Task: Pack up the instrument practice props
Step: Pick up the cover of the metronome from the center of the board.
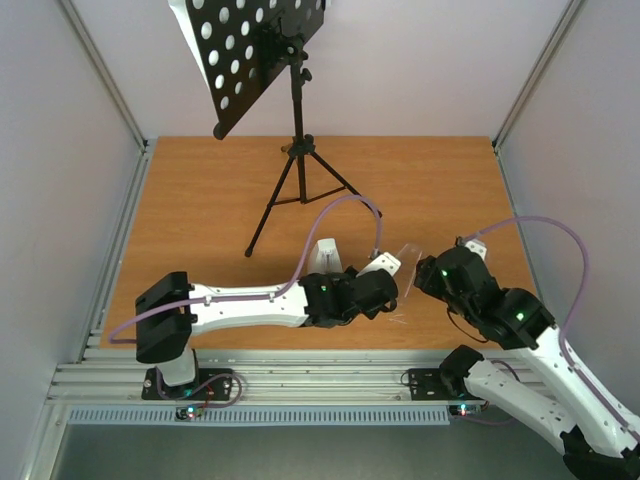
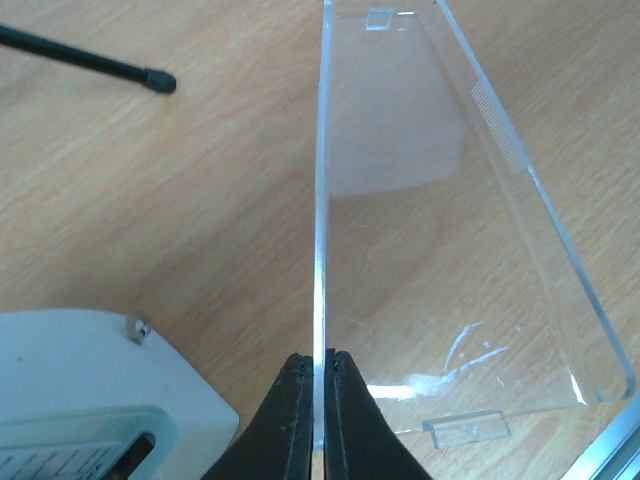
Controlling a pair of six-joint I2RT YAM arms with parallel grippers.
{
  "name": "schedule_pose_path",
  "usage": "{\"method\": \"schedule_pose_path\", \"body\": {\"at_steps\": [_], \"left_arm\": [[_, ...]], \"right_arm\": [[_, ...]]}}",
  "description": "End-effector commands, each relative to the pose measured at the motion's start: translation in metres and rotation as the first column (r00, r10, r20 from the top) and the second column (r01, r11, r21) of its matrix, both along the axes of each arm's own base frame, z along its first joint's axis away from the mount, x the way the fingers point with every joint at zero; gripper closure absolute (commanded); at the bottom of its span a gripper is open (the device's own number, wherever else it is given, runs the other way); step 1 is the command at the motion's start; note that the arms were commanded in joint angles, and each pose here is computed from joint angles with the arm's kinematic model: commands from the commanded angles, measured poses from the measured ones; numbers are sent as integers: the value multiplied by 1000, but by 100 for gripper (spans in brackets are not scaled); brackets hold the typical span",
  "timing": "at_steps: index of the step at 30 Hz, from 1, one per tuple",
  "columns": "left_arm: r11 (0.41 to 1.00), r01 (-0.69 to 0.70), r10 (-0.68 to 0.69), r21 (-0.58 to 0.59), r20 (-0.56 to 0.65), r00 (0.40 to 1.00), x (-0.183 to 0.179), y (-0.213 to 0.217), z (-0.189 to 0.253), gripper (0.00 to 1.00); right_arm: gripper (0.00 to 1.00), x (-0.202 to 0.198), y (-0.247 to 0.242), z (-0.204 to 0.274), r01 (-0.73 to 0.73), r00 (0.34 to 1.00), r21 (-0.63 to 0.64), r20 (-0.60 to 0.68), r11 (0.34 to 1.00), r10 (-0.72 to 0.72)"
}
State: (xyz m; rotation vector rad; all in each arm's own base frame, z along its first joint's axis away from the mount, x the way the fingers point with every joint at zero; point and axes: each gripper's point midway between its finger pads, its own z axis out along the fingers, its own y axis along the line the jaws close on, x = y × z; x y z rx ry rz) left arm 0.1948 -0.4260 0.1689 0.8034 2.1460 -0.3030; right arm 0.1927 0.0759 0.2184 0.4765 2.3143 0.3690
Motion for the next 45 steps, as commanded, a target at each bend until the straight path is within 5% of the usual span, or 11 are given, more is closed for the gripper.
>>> {"method": "schedule_pose_path", "body": {"at_steps": [1, 7, 12, 21, 28, 35, 45], "left_arm": [[985, -2, -7, -175, -49, 999, -5, 0, 30, 100], [937, 71, -114, -341, -110, 987, -27, 10, 53, 100], [848, 107, -219, -519, -160, 963, -42, 25, 83, 99], [525, 181, -491, -832, -122, 863, -70, 60, 157, 99], [288, 215, -619, -933, -10, 785, -91, 82, 204, 100], [187, 231, -664, -955, 50, 746, -103, 91, 221, 100], [179, 237, -666, -955, 60, 743, -103, 90, 221, 99]], "right_arm": [[32, -11, -21, 20, -5, 996, -61, 84, 998, 11], [15, -27, -28, 56, -117, 951, -53, 281, 992, 128], [4, -46, -2, 100, -328, 838, 15, 467, 945, 284], [2, -84, 70, 166, -726, 558, 104, 666, 679, 495], [1, -90, 102, 193, -843, 443, 153, 741, 516, 505], [1, -83, 121, 207, -878, 410, 183, 765, 442, 496], [5, -79, 133, 223, -897, 395, 225, 793, 380, 463]]}}
